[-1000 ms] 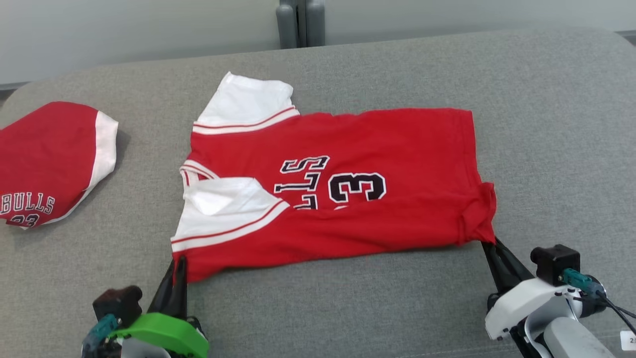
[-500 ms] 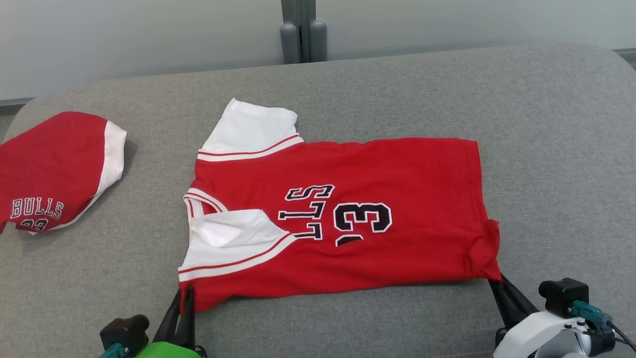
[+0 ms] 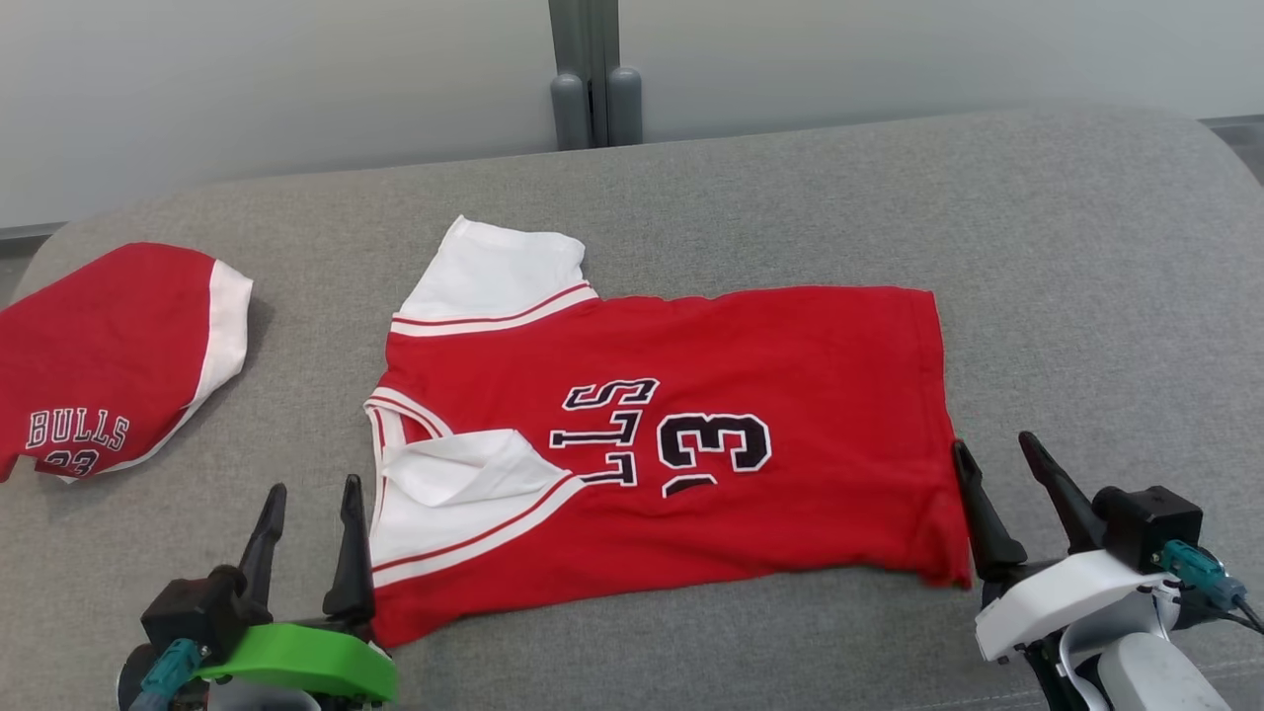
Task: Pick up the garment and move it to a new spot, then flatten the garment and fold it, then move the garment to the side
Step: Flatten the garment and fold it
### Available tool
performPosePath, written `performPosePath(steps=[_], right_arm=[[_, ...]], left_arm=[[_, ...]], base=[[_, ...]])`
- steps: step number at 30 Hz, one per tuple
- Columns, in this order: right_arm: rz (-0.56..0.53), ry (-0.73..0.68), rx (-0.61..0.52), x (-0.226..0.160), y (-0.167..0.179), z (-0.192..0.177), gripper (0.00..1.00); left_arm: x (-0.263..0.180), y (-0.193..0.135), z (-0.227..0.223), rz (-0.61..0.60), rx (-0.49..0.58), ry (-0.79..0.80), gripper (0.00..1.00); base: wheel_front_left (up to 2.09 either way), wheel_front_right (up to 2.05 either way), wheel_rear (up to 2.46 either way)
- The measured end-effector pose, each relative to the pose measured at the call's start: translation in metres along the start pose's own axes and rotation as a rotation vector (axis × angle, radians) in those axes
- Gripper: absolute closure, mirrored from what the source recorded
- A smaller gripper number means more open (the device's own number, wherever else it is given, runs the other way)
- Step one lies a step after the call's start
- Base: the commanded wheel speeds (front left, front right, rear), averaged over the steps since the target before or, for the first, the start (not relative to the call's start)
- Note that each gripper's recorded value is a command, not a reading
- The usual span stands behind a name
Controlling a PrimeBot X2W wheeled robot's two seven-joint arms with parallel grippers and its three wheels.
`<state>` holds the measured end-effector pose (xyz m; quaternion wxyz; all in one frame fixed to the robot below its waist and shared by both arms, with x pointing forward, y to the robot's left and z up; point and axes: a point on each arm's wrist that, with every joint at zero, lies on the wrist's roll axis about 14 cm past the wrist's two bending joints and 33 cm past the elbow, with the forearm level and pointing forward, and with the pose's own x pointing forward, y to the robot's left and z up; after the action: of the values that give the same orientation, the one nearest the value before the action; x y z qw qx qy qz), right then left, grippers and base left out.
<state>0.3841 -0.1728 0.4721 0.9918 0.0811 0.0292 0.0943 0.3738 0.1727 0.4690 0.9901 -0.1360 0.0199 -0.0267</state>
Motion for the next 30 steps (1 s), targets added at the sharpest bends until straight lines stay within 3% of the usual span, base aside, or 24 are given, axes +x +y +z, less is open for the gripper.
performPosePath(steps=[14,30], right_arm=[[-0.023,-0.216,-0.058,-0.006,0.003,0.066,0.0],[-0.067,-0.204,-0.054,-0.023,0.002,0.055,0.0]], left_arm=[[0.0,0.004,0.049,0.001,0.106,-0.147,0.0],[-0.021,0.022,0.042,0.044,0.127,-0.126,0.0]], base=[[0.0,0.0,0.0],[0.0,0.0,0.0]])
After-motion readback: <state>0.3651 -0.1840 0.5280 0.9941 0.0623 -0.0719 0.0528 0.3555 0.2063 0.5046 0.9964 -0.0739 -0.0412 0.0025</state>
